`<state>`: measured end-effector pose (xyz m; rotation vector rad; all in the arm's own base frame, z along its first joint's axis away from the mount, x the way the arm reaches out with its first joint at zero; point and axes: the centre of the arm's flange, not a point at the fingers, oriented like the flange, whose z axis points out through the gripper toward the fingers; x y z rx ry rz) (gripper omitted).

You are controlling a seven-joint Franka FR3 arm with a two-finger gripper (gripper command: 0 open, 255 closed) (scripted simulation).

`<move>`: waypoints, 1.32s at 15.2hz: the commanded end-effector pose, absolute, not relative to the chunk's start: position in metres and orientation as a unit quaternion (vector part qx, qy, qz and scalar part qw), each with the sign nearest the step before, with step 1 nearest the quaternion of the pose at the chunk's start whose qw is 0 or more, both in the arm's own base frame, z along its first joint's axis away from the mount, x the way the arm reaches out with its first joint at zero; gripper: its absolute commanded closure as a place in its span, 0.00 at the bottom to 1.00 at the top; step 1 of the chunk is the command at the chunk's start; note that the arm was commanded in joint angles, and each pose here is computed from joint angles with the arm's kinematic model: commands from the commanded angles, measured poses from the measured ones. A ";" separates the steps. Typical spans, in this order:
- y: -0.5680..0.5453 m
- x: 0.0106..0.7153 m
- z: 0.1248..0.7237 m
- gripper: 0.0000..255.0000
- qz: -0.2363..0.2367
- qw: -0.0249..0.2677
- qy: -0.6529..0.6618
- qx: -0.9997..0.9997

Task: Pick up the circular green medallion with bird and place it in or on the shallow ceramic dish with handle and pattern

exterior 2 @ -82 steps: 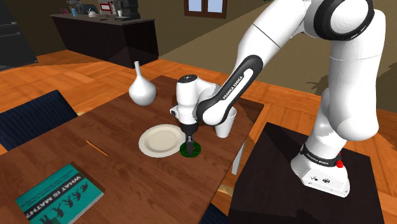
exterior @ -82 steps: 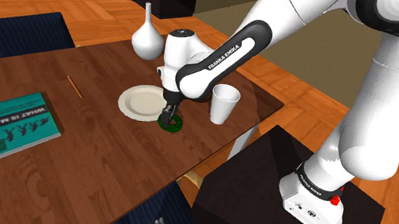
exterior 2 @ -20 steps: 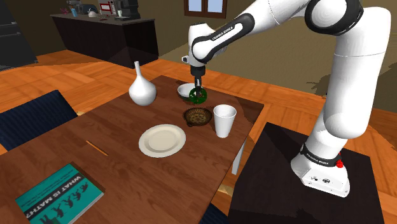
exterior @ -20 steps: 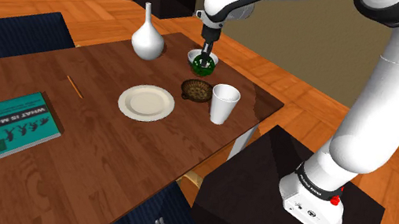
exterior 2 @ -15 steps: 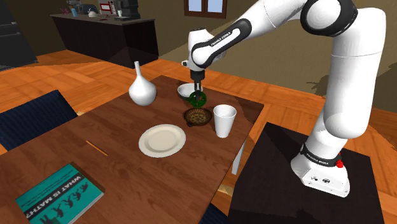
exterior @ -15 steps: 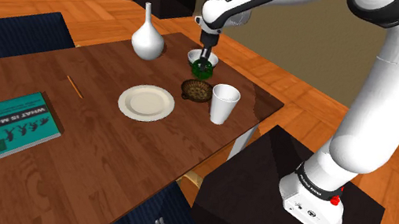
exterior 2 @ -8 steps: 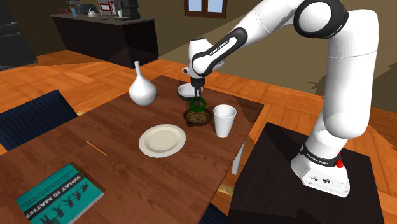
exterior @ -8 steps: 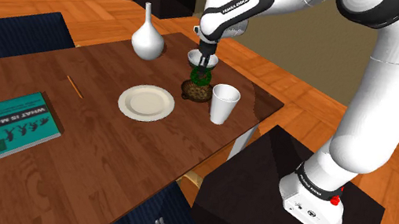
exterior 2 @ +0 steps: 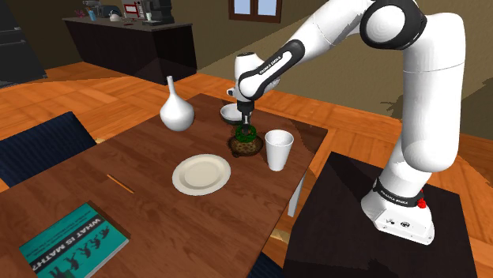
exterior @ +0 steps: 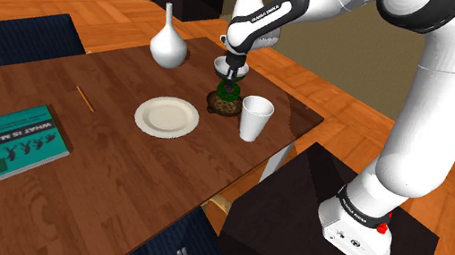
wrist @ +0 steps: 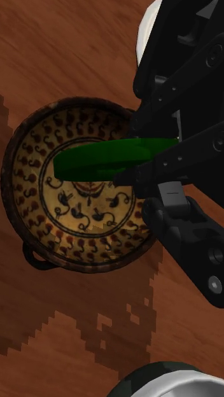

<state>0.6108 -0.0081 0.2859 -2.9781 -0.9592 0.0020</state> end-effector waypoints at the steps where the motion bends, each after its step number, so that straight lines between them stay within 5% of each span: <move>1: -0.008 0.611 0.286 1.00 0.001 0.006 -0.307 -0.952; 3: -0.008 0.611 0.286 1.00 0.001 0.006 -0.307 -0.952; 4: -0.008 0.611 0.286 0.00 0.001 0.006 -0.307 -0.952; 20: -0.009 0.611 0.336 0.00 0.001 0.006 -0.307 -0.952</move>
